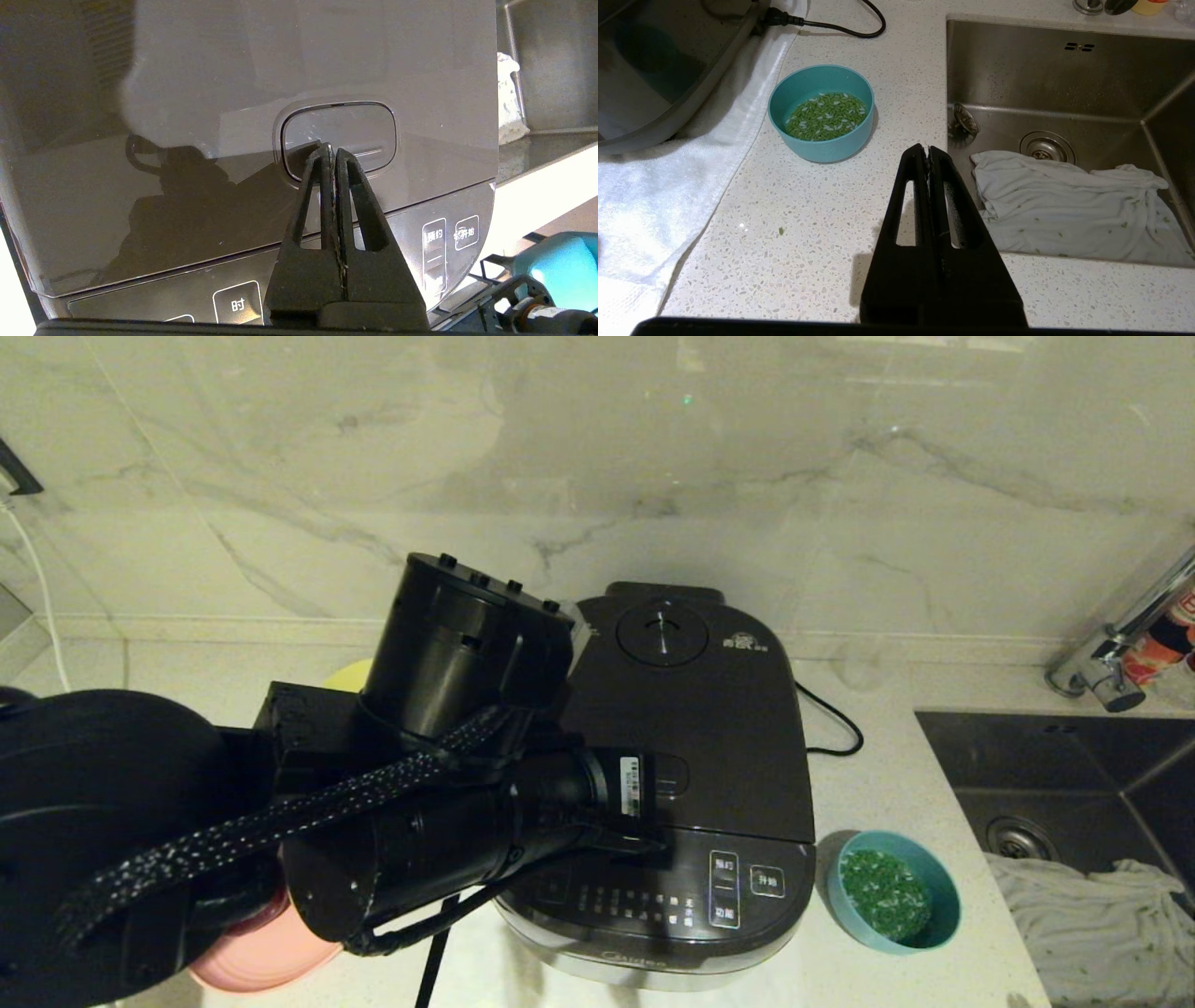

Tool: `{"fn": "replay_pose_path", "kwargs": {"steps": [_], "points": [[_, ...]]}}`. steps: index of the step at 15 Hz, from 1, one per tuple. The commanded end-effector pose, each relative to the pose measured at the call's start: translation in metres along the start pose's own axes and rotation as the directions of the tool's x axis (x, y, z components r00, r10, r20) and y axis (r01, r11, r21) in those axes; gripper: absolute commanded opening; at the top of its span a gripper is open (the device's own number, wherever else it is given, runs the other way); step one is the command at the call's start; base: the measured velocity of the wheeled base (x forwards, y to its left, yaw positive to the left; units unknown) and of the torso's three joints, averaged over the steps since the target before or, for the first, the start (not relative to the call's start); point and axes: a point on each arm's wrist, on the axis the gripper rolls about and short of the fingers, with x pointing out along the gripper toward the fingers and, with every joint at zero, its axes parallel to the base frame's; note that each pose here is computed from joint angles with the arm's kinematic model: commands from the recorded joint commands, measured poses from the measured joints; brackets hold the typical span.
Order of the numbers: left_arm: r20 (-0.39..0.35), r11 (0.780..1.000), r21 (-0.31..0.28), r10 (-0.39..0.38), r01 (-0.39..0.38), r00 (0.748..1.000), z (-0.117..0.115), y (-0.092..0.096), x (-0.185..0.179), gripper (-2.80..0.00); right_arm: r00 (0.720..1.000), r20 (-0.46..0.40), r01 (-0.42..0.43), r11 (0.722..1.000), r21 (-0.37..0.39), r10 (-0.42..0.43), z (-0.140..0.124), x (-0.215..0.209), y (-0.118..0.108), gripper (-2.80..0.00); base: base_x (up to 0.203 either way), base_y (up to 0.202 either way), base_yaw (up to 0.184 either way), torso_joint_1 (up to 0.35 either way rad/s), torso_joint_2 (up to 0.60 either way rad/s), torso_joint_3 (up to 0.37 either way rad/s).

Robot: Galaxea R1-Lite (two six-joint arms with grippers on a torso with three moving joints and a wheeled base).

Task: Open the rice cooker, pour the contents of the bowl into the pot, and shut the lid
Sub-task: Open the rice cooker

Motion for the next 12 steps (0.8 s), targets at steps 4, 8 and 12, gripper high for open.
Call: {"fn": "replay_pose_path", "kwargs": {"steps": [4,8,12], "points": [[0.018,1.000,-0.005,0.001,-0.001,1.000,-0.003,0.000,0.005,-2.80,1.000,-0.001,-0.001,1.000,0.000,0.001,0.000,0.000,0.000,-2.80,0.000,0.000,0.000,0.000,0.00,0.000],[0.076,1.000,-0.017,-0.001,0.002,0.997,0.001,-0.002,0.011,-2.80,1.000,-0.001,-0.001,1.000,0.000,0.001,0.000,0.000,0.000,-2.80,0.000,0.000,0.000,0.000,0.00,0.000],[0.071,1.000,-0.015,0.005,-0.004,0.997,-0.001,-0.002,0.014,-2.80,1.000,-0.002,-0.001,1.000,0.000,0.001,0.000,0.000,0.000,-2.80,0.000,0.000,0.000,0.000,0.00,0.000]]}}
